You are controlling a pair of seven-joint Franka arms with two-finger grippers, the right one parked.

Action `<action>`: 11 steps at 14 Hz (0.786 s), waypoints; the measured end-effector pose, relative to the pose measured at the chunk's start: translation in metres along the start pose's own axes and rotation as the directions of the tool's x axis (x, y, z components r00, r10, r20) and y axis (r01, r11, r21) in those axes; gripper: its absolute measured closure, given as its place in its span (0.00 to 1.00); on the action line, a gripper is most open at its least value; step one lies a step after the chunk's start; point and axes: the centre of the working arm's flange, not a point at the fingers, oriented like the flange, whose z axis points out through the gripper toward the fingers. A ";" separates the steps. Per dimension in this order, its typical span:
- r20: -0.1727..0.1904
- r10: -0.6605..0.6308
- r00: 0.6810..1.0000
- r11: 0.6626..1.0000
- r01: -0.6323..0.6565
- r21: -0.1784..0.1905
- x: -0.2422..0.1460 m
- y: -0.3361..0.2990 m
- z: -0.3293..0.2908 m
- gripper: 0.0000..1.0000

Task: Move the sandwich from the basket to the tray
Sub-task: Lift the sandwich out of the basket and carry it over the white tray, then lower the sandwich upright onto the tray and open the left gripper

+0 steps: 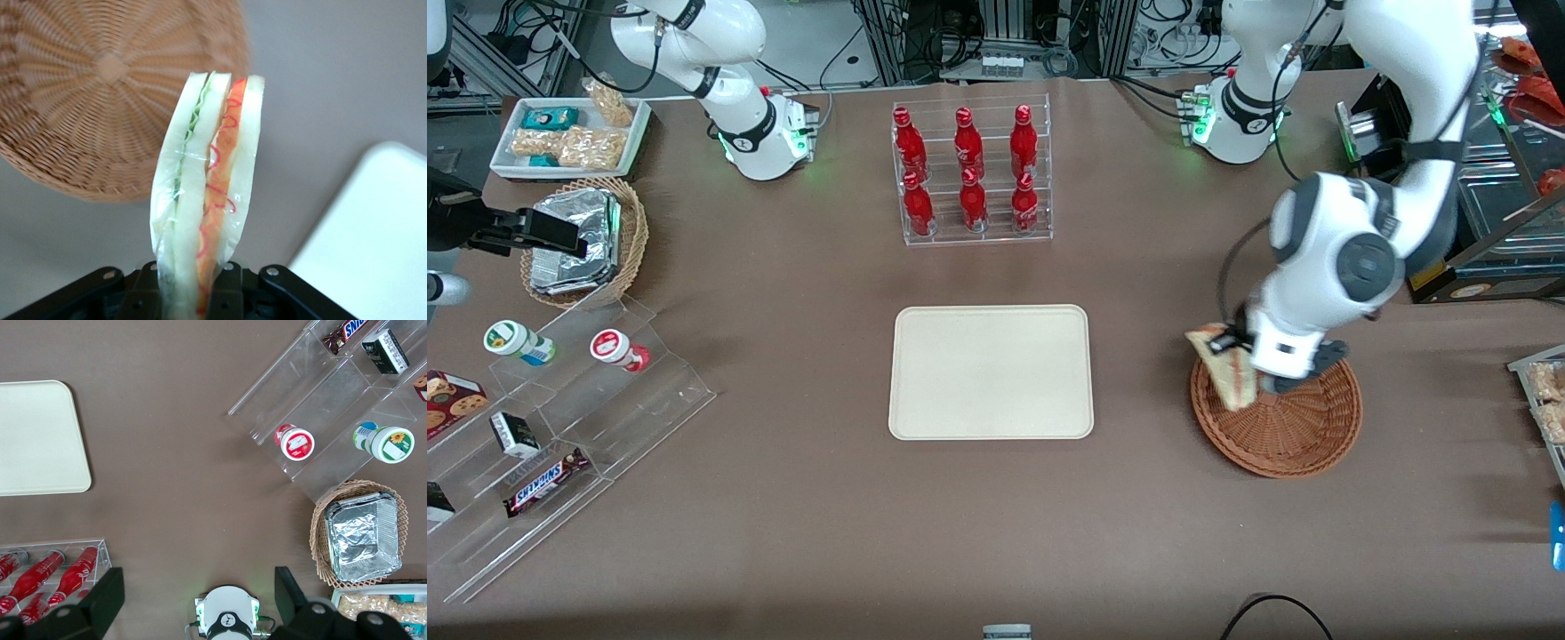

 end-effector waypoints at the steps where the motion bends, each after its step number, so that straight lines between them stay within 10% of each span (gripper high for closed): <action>1: -0.001 0.073 0.997 0.996 -0.073 0.043 -0.020 0.030 0.004 0.81; 6: 0.057 0.297 0.953 0.943 -0.302 0.139 -0.112 0.149 0.086 0.85; 11: 0.016 0.198 0.980 0.974 -0.199 0.111 -0.113 0.188 0.100 0.85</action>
